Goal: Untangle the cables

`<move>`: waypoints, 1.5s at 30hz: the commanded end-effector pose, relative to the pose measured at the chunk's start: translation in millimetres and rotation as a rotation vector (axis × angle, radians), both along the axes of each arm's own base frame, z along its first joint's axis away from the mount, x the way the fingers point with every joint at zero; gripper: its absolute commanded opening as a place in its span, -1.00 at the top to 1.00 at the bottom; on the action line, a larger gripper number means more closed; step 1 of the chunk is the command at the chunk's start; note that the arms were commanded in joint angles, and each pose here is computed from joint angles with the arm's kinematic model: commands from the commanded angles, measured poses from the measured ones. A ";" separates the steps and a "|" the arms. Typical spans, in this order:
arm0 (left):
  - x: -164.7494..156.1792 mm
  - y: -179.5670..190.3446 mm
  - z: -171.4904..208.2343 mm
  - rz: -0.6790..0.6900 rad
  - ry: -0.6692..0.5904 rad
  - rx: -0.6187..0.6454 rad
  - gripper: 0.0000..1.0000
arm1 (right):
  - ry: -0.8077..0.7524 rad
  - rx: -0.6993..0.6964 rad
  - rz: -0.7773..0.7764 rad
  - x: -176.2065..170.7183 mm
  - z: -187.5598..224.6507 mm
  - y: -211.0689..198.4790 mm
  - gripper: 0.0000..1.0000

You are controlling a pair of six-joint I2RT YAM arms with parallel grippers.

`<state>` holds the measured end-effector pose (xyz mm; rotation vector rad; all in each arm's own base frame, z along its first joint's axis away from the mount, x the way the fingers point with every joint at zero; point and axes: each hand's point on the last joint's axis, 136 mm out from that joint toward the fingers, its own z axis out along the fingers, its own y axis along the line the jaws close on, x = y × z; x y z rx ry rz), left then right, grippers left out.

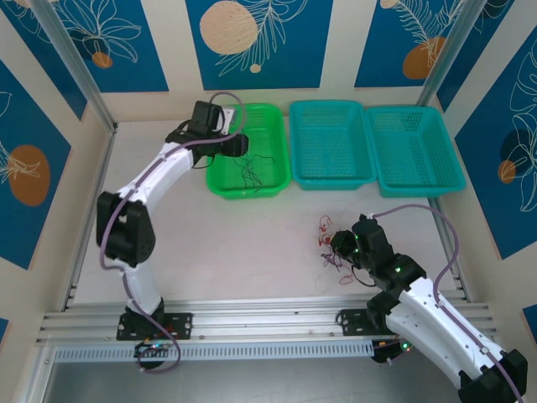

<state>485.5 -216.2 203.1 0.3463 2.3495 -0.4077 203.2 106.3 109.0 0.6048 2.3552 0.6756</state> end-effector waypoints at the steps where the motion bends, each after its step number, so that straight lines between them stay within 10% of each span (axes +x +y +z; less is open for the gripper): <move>1: -18.7 23.3 -48.9 -0.024 0.172 0.162 -0.31 | -0.007 0.026 0.005 -0.5 4.5 4.0 0.68; 10: -7.8 100.0 -49.2 -0.007 0.117 0.765 -0.44 | -0.012 0.018 0.007 0.2 7.1 3.3 0.67; 19: -43.1 19.2 40.3 -0.091 -0.064 0.108 -0.44 | -0.016 0.018 -0.006 5.2 8.7 4.0 0.70; 28: -150.5 -19.6 146.9 -0.194 -0.274 -0.456 -0.46 | -0.051 0.079 0.213 11.6 39.1 47.7 0.92; 38: -218.4 -37.6 71.0 -0.324 -0.260 -0.274 -0.45 | -0.027 0.064 0.341 21.6 44.0 82.7 0.96; 45: -193.8 -61.4 -3.9 -0.026 -0.003 -0.569 -0.36 | 0.016 0.071 0.304 20.1 35.3 82.3 0.96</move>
